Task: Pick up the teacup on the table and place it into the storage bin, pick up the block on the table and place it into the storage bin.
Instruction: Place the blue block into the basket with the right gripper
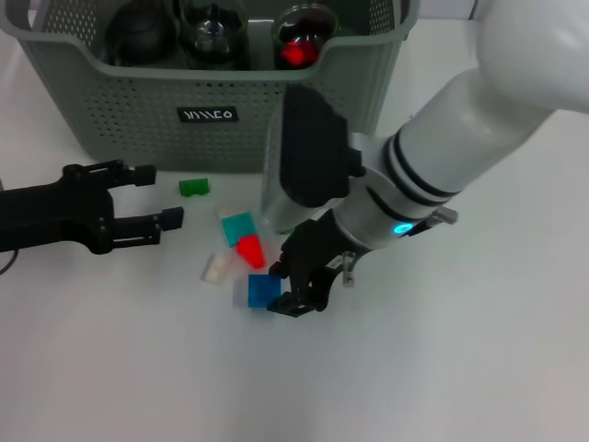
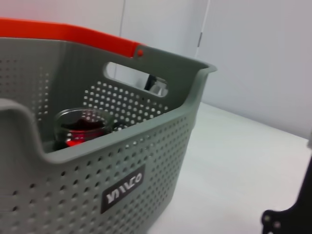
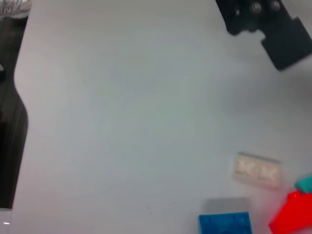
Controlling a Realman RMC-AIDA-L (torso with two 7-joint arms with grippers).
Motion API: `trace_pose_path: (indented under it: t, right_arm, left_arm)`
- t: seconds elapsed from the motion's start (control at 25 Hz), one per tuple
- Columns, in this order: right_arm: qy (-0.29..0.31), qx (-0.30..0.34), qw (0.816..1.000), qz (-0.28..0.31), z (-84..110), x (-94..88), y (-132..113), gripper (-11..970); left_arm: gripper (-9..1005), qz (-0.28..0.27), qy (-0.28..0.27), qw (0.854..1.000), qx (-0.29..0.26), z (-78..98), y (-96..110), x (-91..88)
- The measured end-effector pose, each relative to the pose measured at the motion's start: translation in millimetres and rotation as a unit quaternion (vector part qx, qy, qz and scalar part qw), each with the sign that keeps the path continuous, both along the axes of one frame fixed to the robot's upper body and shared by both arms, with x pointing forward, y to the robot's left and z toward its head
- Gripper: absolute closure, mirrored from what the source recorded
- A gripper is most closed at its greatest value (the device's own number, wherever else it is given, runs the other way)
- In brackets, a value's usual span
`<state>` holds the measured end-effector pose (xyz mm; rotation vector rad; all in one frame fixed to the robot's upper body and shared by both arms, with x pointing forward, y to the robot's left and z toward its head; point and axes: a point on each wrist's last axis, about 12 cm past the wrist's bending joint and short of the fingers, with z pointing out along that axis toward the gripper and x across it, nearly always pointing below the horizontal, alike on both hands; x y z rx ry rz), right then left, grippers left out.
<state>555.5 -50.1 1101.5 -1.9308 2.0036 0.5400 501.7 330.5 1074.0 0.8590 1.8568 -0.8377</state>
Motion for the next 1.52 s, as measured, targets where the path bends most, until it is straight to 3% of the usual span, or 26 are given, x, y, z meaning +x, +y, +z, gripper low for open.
trace_pose_path:
  t: [0.2,0.4,0.6,0.8,0.92,1.04,1.16,1.52]
  right_arm:
    - [0.016,0.013,0.999,-0.029,17.6,0.7,-22,535]
    - [0.040,0.077,0.995,-0.053,62.8,4.8,-44,535]
    - [0.036,0.178,0.981,-0.074,144.3,13.0,-58,535]
    - [0.011,0.305,0.947,-0.097,230.1,29.2,-75,535]
    - [-0.026,0.327,0.937,-0.123,254.4,49.0,-77,536]
    - [-0.069,0.294,0.939,-0.165,253.4,75.9,-72,536]
    - [-0.103,0.242,0.945,-0.195,235.7,98.8,-64,536]
    - [-0.194,0.099,0.945,-0.244,149.8,134.7,-41,536]
  left_arm:
    - [199,0.025,0.001,1.000,-0.001,-0.1,14,-6.3]
    - [201,0.040,0.003,0.999,-0.004,-1.9,21,-12.6]
    - [200,0.044,0.006,0.999,-0.007,-3.2,22,-15.6]
    - [199,0.044,0.005,0.999,-0.007,-5.2,21,-18.2]
    - [199,0.035,0.004,0.999,-0.011,-5.5,16,-16.8]
    - [199,0.015,0.000,1.000,-0.023,-4.0,7,-12.6]
    - [199,-0.011,-0.009,0.999,-0.034,-2.5,-5,-9.0]
    - [199,-0.044,-0.024,0.998,-0.038,2.5,-23,2.8]
